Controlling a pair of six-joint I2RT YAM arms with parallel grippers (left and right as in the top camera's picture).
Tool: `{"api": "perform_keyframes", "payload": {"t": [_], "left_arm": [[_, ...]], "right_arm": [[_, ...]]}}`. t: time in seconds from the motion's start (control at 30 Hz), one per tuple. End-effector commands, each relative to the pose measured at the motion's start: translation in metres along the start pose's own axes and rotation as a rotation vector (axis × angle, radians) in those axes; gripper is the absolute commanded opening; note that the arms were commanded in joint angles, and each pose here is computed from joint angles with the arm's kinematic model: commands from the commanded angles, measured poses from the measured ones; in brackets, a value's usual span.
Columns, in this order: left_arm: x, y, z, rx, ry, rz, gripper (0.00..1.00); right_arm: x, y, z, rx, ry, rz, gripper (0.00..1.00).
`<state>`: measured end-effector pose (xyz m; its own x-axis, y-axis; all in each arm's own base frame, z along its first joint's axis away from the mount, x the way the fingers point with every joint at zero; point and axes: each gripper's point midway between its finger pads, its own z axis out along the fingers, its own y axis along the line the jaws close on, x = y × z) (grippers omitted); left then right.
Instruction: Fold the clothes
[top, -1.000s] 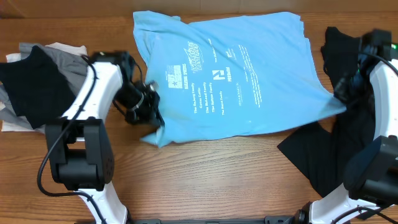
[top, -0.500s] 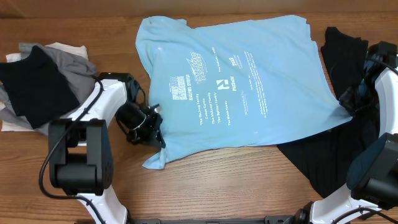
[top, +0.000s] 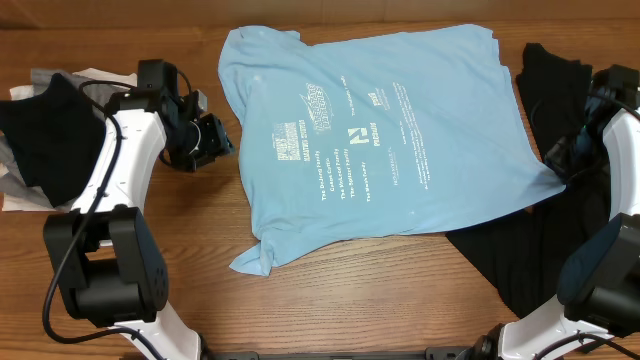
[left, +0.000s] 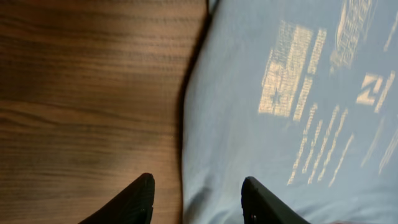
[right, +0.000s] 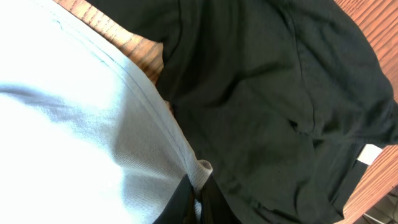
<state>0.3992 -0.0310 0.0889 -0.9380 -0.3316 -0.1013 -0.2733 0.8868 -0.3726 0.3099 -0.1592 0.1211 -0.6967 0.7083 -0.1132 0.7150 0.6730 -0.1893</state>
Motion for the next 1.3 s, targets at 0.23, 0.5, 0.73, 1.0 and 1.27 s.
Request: {"api": "perform_keyframes", "payload": {"t": [0.23,0.5,0.73,1.0,1.27], "left_arm": [[0.019,-0.003,0.065,0.012,0.129,-0.071,0.44],[0.03,0.001,0.096,0.05,0.211,-0.086,0.04],[0.004,0.046,0.006,-0.195,0.027,-0.213,0.04],[-0.014,-0.035,-0.005,-0.129,-0.153,-0.095,0.04],[0.037,-0.124,0.106,-0.102,-0.058,0.127,0.13]], "right_arm": [[-0.001,0.002,0.0,-0.013,-0.004,0.012,0.04],[-0.001,0.002,0.0,-0.014,-0.004,0.012,0.04],[-0.002,0.002,-0.001,-0.016,-0.008,0.013,0.04],[0.0,0.004,-0.001,-0.028,0.001,0.012,0.04],[0.002,0.003,-0.001,-0.025,0.01,0.01,0.04]]}}
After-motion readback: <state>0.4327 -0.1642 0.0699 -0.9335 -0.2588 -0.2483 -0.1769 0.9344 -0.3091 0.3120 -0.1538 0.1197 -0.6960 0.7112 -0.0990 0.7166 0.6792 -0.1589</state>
